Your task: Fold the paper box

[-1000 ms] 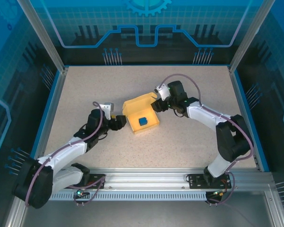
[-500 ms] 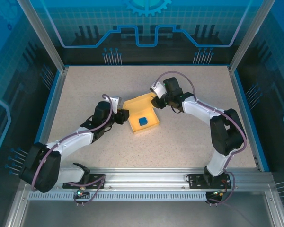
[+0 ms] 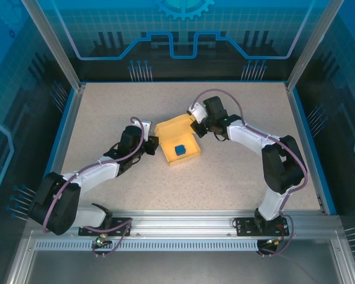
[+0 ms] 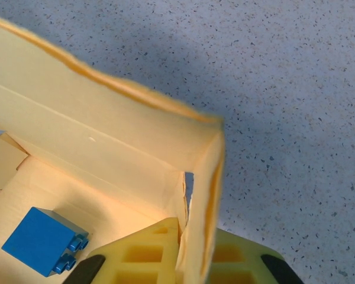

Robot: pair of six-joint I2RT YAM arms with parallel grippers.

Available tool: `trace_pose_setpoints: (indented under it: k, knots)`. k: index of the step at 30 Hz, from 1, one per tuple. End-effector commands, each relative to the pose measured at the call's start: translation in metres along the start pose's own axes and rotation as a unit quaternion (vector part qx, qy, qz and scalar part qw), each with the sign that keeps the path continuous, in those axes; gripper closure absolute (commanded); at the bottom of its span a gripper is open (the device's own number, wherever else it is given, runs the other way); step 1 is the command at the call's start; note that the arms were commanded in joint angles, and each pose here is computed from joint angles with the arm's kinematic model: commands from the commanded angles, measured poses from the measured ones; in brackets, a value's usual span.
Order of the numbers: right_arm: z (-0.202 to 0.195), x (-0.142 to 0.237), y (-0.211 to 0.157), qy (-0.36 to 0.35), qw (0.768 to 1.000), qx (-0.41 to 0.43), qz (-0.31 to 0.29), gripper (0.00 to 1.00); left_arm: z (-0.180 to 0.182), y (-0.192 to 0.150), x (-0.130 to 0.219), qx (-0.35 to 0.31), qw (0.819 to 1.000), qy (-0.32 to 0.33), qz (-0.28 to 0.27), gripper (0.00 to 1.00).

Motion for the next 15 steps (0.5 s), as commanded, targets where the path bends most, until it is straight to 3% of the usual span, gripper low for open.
trace_pose_setpoints:
  k: [1,15]
  knots:
    - [0.004,-0.003,0.001,0.0,1.0,-0.002,0.015,0.92,-0.004,0.008,-0.002,-0.011,1.0,0.004,-0.014,0.84]
    - [0.016,0.006,0.003,-0.073,0.992,-0.077,0.064,0.99,-0.009,0.016,-0.004,0.005,1.0,-0.004,-0.023,0.96]
Point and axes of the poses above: each hand's point on the last joint's axis, 136 mm out from that joint toward the fingers, its own x axis back along the fingers, its own z axis along the line the jaws close on, y = z × x, the point moved 9 cm from there along x, back along the fingers, and after that the axes turned 10 degrees about x, right-handed, at the moved point
